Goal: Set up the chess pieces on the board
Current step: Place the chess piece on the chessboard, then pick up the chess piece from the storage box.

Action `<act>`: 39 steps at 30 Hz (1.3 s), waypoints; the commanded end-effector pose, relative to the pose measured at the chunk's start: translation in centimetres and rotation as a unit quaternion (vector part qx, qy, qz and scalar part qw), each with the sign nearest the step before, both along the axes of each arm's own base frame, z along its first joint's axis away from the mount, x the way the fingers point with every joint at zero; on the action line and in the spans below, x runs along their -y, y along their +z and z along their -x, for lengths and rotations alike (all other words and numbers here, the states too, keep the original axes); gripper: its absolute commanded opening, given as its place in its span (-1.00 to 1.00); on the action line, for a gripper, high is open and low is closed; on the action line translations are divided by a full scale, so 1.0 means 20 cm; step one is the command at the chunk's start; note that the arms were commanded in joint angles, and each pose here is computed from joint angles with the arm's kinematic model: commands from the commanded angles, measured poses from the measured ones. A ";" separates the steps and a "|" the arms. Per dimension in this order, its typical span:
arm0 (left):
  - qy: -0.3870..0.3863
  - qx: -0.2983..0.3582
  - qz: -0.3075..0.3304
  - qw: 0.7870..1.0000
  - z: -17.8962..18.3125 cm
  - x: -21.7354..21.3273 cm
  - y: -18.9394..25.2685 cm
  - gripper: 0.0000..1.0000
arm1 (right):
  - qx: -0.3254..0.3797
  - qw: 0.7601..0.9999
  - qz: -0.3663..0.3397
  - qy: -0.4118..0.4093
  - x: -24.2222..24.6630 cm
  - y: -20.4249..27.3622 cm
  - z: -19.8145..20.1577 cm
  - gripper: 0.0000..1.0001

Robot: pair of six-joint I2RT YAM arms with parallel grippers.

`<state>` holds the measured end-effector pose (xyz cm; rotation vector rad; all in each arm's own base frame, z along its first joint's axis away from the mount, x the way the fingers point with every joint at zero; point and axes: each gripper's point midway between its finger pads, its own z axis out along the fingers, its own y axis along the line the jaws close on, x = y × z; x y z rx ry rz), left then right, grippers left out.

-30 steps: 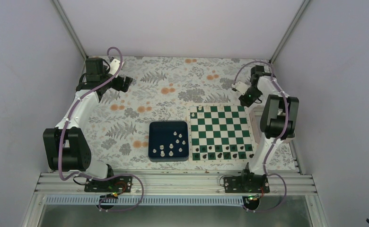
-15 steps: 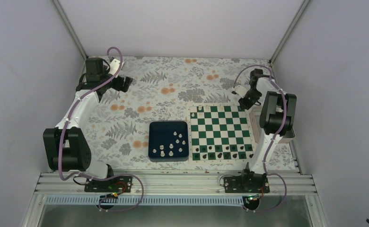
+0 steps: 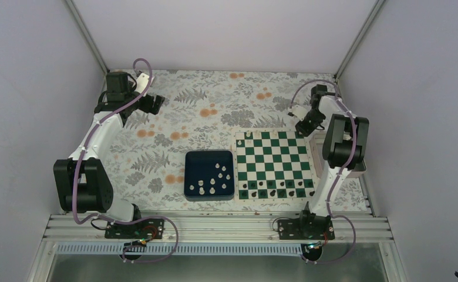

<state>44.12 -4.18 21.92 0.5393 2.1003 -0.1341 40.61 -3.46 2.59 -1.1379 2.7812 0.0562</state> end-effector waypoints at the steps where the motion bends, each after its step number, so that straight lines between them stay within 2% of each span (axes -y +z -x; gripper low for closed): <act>1: -0.010 0.007 0.001 1.000 -0.01 0.01 0.02 1.00 | 0.063 0.998 0.002 0.007 -0.01 0.27 -0.08 -0.21; 7: -0.009 0.009 0.000 1.000 -0.01 0.01 0.03 1.00 | 0.125 0.991 0.014 0.048 -0.19 0.61 -0.12 -0.13; 12: -0.009 0.009 0.001 1.000 -0.01 0.01 0.03 1.00 | 0.170 0.975 -0.009 0.144 -0.64 0.89 -0.04 -0.08; 16: -0.008 0.010 -0.001 1.000 -0.01 0.01 0.04 1.00 | 0.165 0.958 -0.038 0.229 -1.06 0.95 0.13 -0.07; 20: -0.007 0.011 -0.001 1.000 -0.01 0.00 0.04 1.00 | 0.139 0.940 -0.041 0.308 -1.39 0.88 0.35 -0.07; 24: -0.007 0.010 0.000 1.000 -0.01 0.00 0.03 1.00 | 0.107 0.924 -0.035 0.366 -1.59 0.74 0.54 -0.07; 33: -0.007 0.009 -0.001 1.000 -0.01 0.00 0.03 1.00 | 0.020 0.894 -0.056 0.444 -1.85 0.39 0.94 -0.09; 39: -0.007 0.009 -0.001 1.000 -0.01 0.00 0.03 1.00 | -0.002 0.876 -0.055 0.479 -1.94 0.23 1.13 -0.09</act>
